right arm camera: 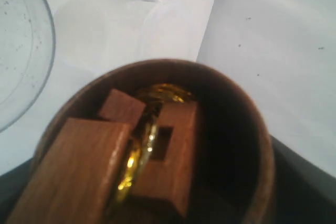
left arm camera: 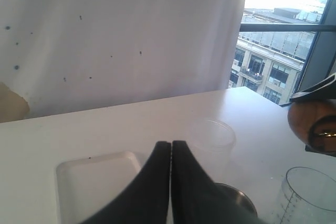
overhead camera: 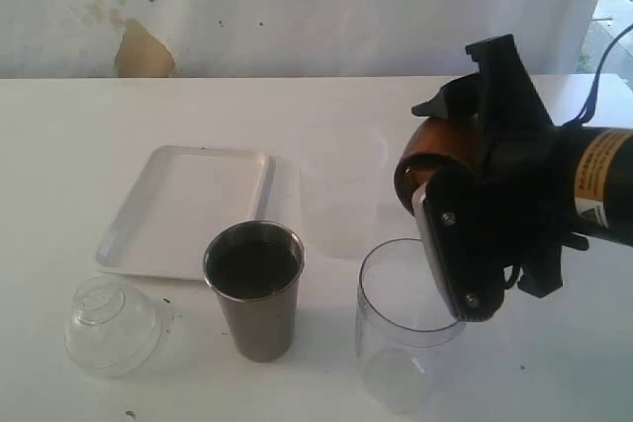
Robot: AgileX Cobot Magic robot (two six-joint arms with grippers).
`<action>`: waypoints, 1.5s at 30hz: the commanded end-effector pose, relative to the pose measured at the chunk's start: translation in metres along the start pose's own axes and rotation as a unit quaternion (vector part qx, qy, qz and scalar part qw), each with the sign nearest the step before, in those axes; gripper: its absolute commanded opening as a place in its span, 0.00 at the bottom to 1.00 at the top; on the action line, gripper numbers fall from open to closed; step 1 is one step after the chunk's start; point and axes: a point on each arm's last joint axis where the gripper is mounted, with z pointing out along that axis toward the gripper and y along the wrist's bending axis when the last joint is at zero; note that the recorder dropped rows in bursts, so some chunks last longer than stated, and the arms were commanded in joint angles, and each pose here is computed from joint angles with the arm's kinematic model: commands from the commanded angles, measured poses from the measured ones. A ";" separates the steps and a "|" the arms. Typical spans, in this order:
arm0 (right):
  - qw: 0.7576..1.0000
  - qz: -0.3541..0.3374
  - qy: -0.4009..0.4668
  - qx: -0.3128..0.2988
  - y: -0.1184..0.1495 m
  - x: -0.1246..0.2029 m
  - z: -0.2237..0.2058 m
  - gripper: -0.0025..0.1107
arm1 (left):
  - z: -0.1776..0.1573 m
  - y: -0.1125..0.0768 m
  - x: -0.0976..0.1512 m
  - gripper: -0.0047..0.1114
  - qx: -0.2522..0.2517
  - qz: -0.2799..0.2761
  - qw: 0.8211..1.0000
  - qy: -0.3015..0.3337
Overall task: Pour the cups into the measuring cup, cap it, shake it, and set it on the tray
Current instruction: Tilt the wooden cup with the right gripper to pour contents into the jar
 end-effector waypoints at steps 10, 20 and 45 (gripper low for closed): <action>0.994 -0.108 -0.004 -0.003 0.000 -0.002 0.006 0.02 | -0.001 0.001 0.000 0.05 -0.002 0.007 1.000 -0.006; 0.988 -0.151 -0.024 0.013 -0.002 -0.007 0.012 0.02 | -0.001 0.001 0.000 0.05 -0.002 0.007 1.000 -0.006; 0.966 -0.257 -0.028 0.017 -0.001 -0.009 0.016 0.02 | -0.001 0.002 0.001 0.05 -0.008 0.008 1.000 -0.002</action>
